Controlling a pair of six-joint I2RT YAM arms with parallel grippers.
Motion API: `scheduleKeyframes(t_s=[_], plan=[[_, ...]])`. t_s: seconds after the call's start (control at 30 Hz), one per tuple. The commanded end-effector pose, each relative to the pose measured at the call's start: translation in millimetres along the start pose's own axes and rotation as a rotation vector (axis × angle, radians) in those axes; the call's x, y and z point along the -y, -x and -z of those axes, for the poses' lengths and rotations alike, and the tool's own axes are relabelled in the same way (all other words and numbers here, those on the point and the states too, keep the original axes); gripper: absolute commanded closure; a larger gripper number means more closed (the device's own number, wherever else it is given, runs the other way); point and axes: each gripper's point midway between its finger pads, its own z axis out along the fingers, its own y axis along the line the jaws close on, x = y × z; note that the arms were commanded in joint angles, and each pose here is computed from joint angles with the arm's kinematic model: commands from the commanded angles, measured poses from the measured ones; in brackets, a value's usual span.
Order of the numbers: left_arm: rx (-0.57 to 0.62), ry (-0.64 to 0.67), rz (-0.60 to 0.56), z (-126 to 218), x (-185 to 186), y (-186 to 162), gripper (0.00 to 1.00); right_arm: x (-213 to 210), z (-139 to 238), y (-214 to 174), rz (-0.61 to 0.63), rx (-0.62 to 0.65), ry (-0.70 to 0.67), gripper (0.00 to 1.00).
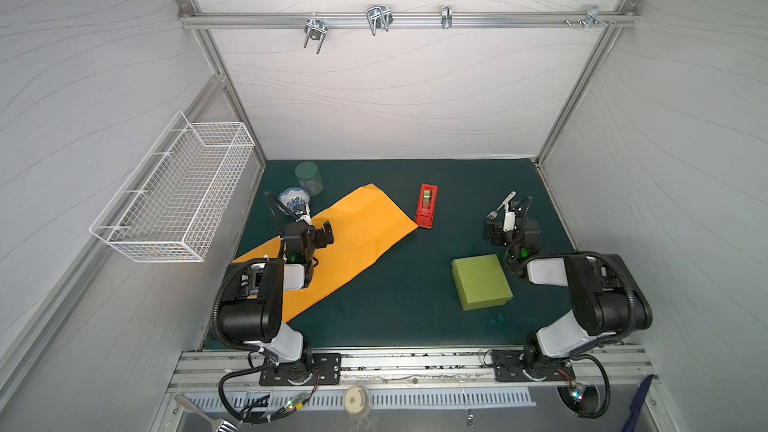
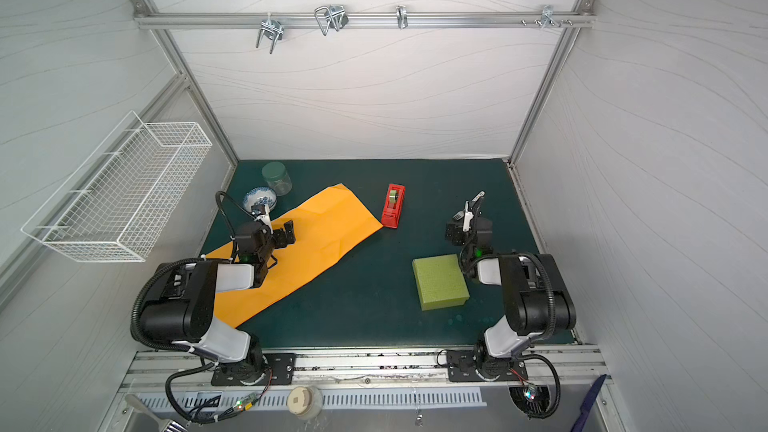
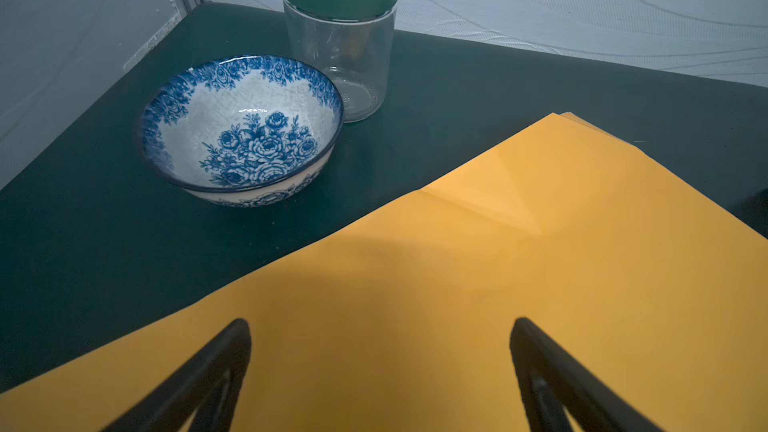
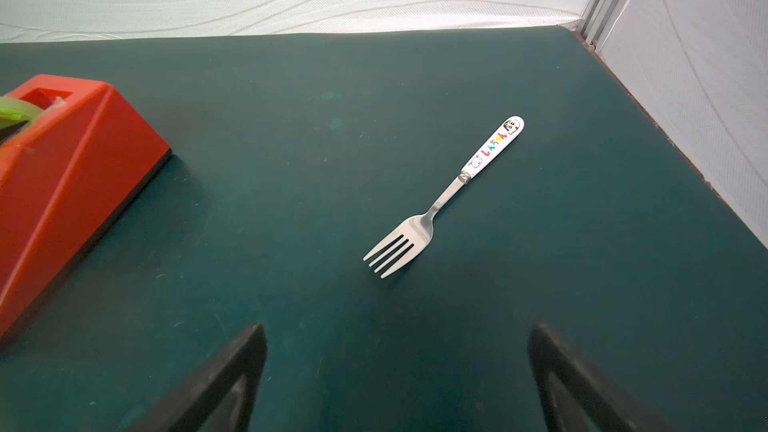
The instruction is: Wrap the gift box in paper
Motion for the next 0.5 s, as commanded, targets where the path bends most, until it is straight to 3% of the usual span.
scheduleKeyframes(t_s=[0.0,0.47], plan=[[0.058,-0.001,-0.01,-0.4,1.5,14.7,0.01,-2.4,0.4,-1.1,0.01,0.008,0.008,0.01],[0.059,-0.001,-0.011,-0.5,1.6,15.2,0.01,-3.0,0.2,-0.9,0.008,0.007,0.01,0.01]])
